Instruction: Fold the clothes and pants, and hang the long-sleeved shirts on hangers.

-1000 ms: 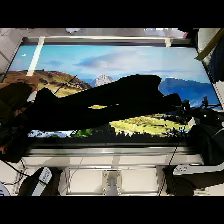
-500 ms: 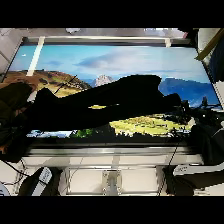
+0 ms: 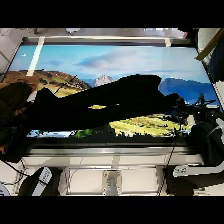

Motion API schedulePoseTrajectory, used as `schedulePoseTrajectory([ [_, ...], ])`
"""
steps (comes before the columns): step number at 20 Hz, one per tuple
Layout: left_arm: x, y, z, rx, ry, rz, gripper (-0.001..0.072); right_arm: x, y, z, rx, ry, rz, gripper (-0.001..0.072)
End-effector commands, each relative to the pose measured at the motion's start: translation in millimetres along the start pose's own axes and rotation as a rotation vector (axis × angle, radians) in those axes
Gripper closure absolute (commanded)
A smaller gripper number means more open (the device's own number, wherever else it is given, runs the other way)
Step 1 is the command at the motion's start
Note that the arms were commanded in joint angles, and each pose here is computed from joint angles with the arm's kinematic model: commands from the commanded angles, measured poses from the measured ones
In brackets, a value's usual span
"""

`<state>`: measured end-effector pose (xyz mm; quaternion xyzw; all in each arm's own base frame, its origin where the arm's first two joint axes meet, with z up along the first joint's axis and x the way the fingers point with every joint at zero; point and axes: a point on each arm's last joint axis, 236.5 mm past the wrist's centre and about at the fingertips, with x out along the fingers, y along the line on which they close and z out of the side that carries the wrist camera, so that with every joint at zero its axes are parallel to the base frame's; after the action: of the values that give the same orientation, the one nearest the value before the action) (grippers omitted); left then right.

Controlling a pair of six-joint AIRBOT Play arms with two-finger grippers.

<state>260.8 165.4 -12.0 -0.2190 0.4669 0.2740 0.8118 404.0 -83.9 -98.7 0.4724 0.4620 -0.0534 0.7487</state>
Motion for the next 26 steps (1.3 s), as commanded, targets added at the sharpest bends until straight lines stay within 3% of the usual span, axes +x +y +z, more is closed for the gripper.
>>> schedulePoseTrajectory([
  [1, -10.7, -0.8, 4.1, 0.004, 0.003, 0.001, 0.0692, -35.5, 28.7, 1.7, -0.056, 0.012, 0.063, 0.0705],
  [5, -37.6, -1.1, 10.9, 0.076, 0.031, 0.011, 0.0692, -132.6, 36.5, 14.5, -0.169, -0.082, 0.043, 0.0706],
  [8, -40.6, 0.7, -3.8, 0.08, 0.101, 0.017, 0.0692, -175.6, -6.4, -9.2, -0.215, -0.033, -0.119, 0.0706],
  [10, -38.4, 4.3, -25.9, 0.078, 0.183, 0.026, 0.0692, -179.4, -35.8, -36.5, -0.199, 0.065, -0.189, 0.0706],
  [15, -15.6, 36.6, -78.0, 0.126, 0.317, 0.133, 0.0692, -142.3, -78.9, -109.5, -0.124, 0.244, -0.191, 0.0705],
  [21, -11.3, 46.1, -76.1, 0.134, 0.296, 0.172, 0.0692, -137.0, -97.0, -114.4, -0.086, 0.235, -0.246, 0.0704],
  [22, -12.3, 45.1, -73.5, 0.125, 0.289, 0.17, 0.0653, -140.5, -92.9, -109.4, -0.081, 0.228, -0.244, 0.0659],
  [23, -15.2, 43.9, -66.1, 0.125, 0.272, 0.169, 0.0475, -146.1, -85.8, -98.7, -0.084, 0.206, -0.239, 0.0518],
  [24, -21.3, 41.4, -51.5, 0.123, 0.236, 0.165, 0.0136, -153.7, -74.7, -85.4, -0.1, 0.18, -0.225, 0.0418],
  [25, -31.7, 35.9, -29.9, 0.113, 0.182, 0.154, 0.0006, -164.4, -56.0, -66.5, -0.127, 0.138, -0.195, 0.0376],
  [26, -44.8, 26.9, -3.7, 0.099, 0.112, 0.128, 0.0008, -175.6, -34.1, -44.8, -0.157, 0.078, -0.156, 0.0376],
])
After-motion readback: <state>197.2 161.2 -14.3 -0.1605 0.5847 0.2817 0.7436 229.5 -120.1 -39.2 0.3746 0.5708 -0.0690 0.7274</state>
